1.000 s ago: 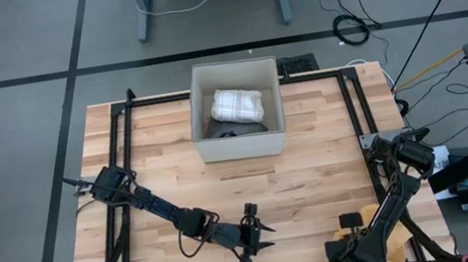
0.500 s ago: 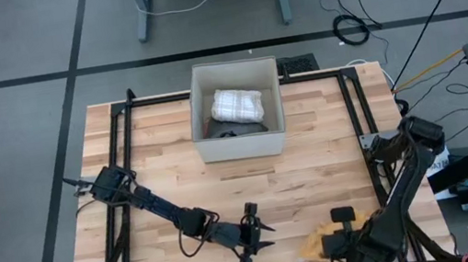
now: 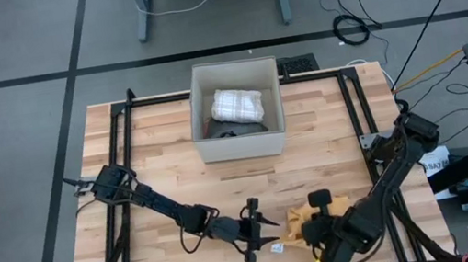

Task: Fold towel
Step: Fold the orange towel

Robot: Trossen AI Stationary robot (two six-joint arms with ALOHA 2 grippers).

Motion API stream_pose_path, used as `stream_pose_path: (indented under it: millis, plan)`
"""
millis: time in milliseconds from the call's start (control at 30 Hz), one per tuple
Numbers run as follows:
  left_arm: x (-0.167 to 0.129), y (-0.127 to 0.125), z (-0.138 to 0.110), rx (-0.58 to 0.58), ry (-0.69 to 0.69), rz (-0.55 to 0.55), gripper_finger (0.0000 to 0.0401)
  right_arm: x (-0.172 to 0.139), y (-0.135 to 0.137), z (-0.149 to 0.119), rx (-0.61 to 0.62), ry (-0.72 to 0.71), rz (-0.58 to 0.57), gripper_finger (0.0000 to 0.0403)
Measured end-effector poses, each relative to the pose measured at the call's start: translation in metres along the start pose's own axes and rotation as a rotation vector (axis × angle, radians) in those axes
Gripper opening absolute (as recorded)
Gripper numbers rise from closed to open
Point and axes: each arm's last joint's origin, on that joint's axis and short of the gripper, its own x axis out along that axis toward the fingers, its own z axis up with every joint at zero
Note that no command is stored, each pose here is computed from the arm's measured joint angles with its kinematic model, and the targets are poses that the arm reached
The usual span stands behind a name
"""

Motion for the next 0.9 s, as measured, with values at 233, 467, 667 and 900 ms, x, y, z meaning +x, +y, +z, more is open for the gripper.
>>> stream_pose_path:
  millis: [233, 467, 667, 900]
  plan:
    - [0.0, 0.0, 0.007, -0.092, -0.07, -0.012, 0.0174, 0.005, -0.009, 0.007, 0.017, 0.008, -0.014, 0.0005]
    - [-0.001, -0.005, 0.005, -0.117, -0.052, -0.107, 0.0174, 0.007, -0.013, 0.01, 0.018, 0.012, -0.021, 0.0005]
    - [-0.001, -0.003, -0.009, -0.056, 0.092, -0.054, 0.0174, 0.008, -0.013, 0.01, 0.025, 0.013, -0.017, 0.0005]
    - [-0.001, -0.002, -0.016, -0.026, 0.169, -0.04, 0.0174, 0.008, -0.013, 0.01, 0.033, 0.011, -0.011, 0.0006]
